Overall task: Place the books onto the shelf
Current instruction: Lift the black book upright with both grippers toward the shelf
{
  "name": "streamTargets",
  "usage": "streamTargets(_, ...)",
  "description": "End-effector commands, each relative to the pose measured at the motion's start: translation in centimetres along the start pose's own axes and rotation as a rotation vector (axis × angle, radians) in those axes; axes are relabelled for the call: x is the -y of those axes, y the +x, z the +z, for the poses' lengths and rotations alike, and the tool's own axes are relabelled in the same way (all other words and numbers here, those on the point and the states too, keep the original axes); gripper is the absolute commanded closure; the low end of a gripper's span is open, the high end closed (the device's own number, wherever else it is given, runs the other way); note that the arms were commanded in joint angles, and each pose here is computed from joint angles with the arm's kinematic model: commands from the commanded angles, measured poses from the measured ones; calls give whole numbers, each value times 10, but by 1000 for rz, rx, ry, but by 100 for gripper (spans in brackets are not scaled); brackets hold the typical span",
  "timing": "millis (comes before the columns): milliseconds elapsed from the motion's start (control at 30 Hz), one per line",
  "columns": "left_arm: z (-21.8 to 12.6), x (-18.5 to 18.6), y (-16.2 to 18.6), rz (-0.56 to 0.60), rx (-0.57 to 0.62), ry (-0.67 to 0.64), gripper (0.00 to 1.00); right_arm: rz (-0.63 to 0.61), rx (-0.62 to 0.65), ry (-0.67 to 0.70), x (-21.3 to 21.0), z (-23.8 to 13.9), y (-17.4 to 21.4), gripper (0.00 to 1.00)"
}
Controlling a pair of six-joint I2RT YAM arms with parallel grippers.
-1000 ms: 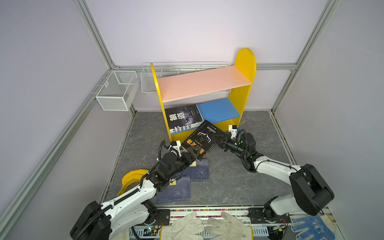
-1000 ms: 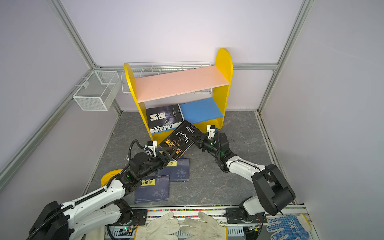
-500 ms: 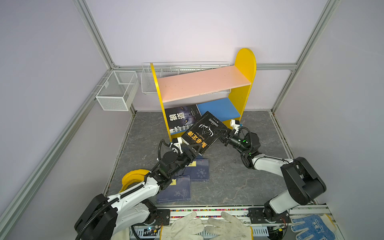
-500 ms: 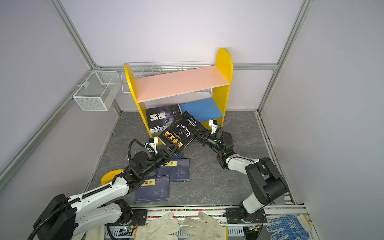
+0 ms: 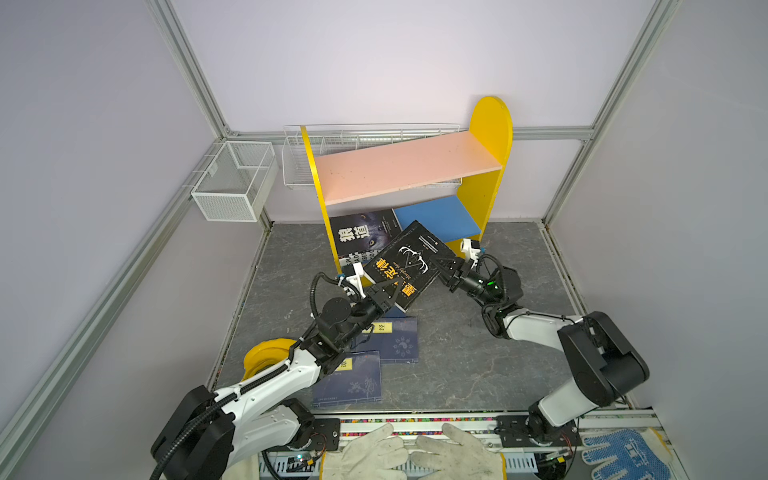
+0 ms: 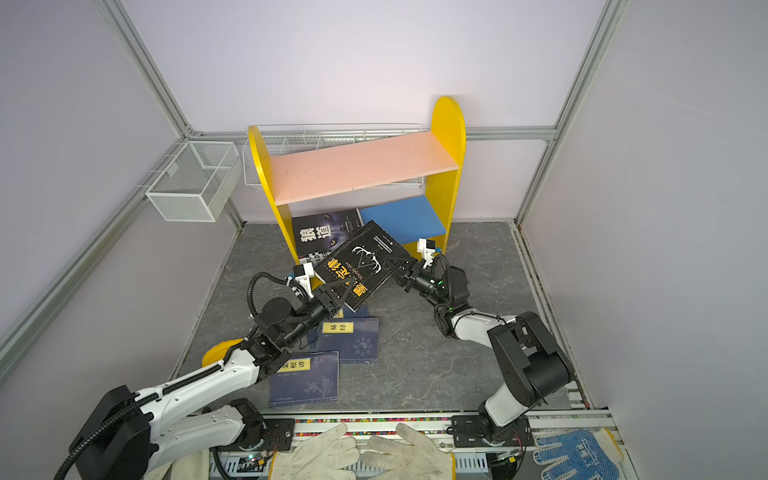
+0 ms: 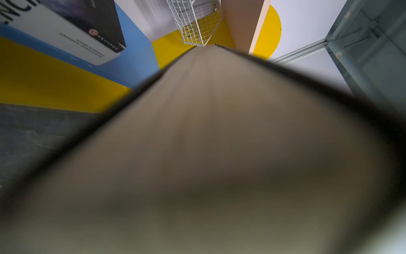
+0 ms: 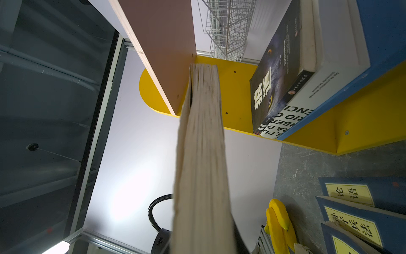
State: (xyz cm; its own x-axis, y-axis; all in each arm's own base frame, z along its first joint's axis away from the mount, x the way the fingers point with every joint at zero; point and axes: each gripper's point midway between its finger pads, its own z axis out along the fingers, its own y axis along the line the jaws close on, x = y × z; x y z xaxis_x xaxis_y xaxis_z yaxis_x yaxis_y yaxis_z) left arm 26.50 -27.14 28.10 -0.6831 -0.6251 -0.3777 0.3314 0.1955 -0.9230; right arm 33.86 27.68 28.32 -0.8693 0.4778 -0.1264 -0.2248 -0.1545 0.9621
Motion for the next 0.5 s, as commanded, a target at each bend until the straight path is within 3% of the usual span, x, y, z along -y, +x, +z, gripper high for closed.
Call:
streamTargets(0,-3,29,-15,71,32,44,95,-34,-43,-27,-19,7,7,85)
streamTargets(167,-14,29,-16,124,-6,-34,100,-193,-42,261,5,2,12,69)
streamTargets(267,-24,35,-18,145,-29,-45,100,-318,-37,452,8,-12,13,43)
streamTargets(367,-35,41,-24,166,-37,-54,100,-401,-39,517,-1,-17,7,26)
streamTargets(467,-47,47,-32,193,-46,-66,100,-424,-78,552,2,-22,7,19)
